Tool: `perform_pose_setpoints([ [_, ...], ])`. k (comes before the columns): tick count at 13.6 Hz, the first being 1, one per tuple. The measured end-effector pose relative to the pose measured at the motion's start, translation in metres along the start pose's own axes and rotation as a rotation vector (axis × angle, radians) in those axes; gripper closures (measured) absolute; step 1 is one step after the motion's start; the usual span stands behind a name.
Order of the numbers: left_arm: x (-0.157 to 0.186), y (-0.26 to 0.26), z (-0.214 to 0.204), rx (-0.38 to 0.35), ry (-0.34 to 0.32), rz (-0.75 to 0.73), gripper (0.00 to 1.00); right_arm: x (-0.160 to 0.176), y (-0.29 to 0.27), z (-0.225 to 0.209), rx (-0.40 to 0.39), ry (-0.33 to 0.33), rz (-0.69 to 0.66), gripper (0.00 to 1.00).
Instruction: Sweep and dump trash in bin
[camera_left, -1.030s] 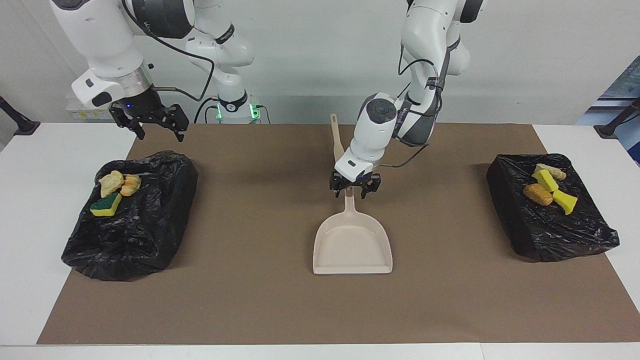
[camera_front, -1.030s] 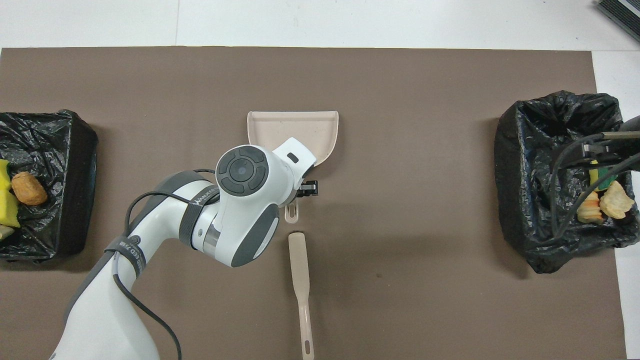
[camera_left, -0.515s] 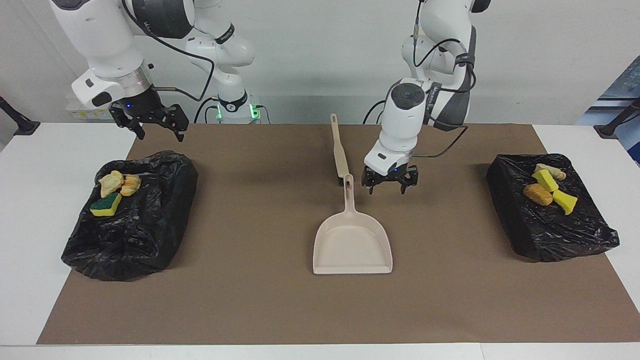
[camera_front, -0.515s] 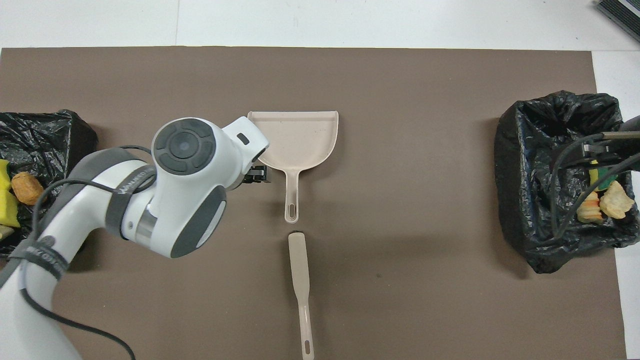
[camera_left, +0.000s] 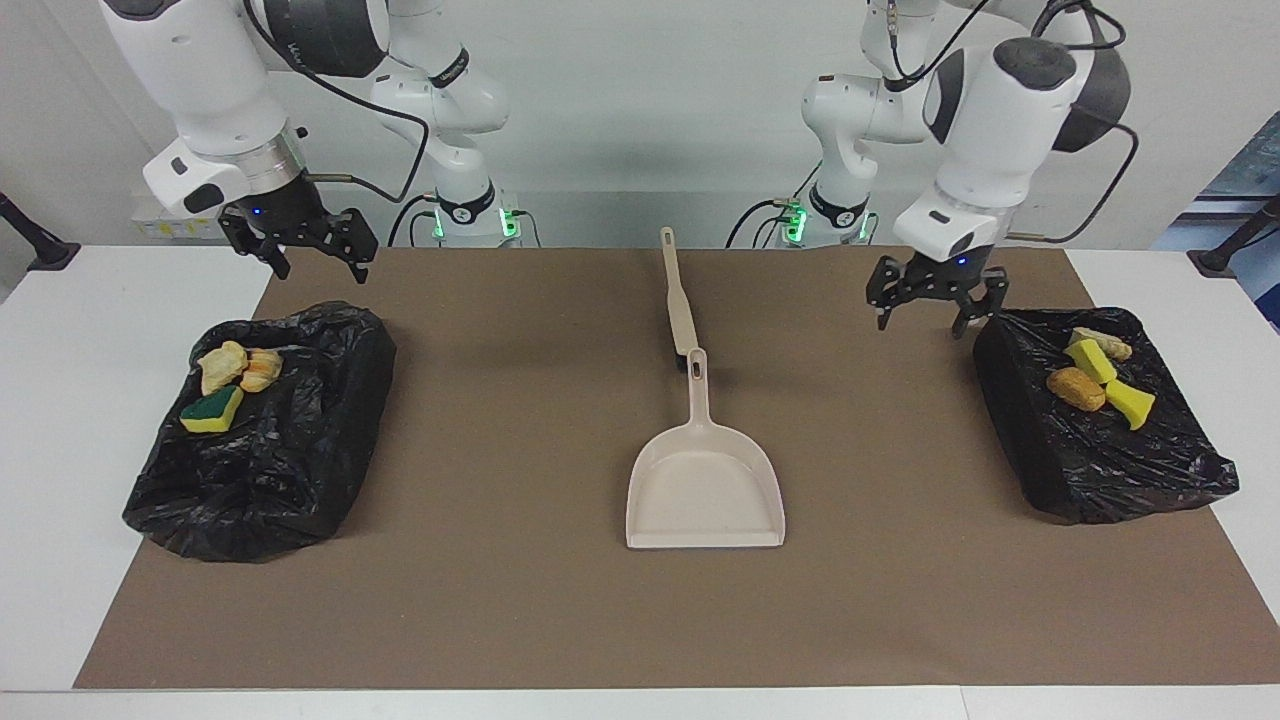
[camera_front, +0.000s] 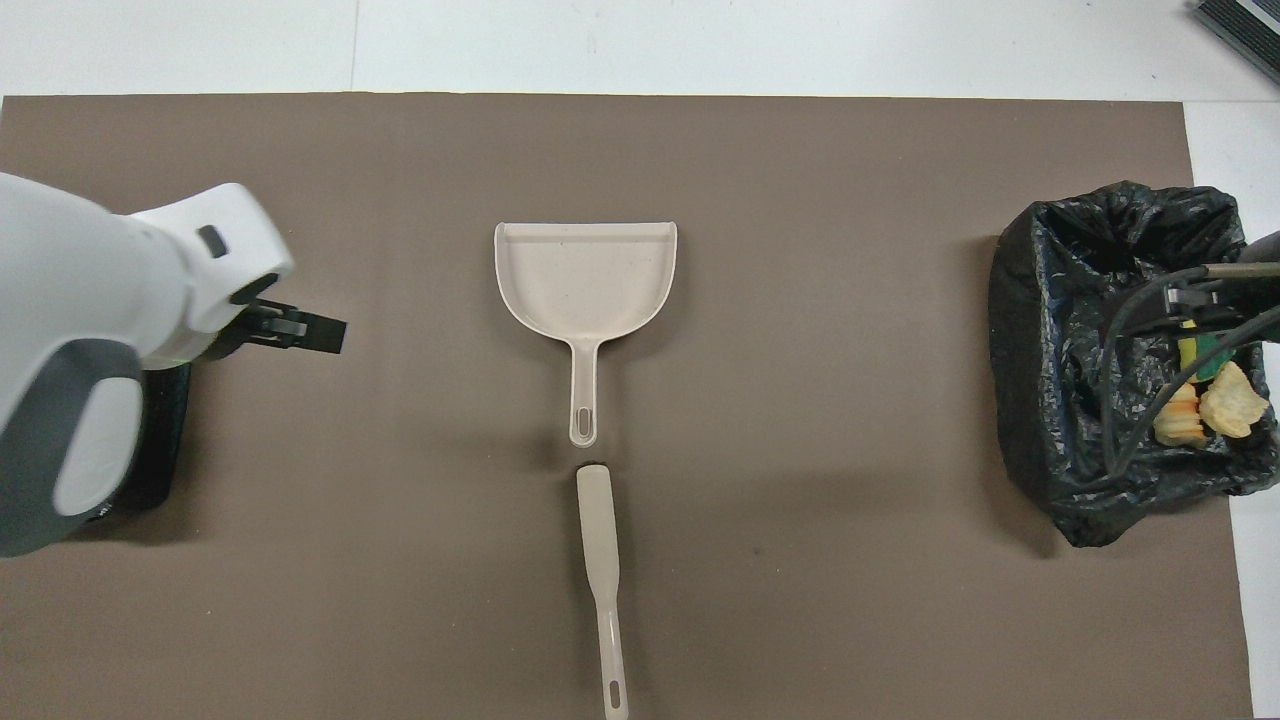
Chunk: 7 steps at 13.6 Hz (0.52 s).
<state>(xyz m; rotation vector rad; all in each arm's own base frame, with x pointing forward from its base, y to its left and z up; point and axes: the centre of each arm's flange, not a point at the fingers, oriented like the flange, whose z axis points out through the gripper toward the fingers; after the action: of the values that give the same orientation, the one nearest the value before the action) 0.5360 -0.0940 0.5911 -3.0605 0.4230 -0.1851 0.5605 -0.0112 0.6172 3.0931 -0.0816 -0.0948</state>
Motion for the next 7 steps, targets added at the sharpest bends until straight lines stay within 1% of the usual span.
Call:
perform_pose_setpoints([
  [4,-0.017,-0.043,-0.080,0.000,-0.017,0.057,0.00,0.000,0.000,0.000,0.000,0.000,0.000,0.00],
  [7,-0.017,-0.060,-0.104,-0.022,-0.044,0.052,0.00,0.000,0.000,0.000,0.000,0.000,0.000,0.00],
])
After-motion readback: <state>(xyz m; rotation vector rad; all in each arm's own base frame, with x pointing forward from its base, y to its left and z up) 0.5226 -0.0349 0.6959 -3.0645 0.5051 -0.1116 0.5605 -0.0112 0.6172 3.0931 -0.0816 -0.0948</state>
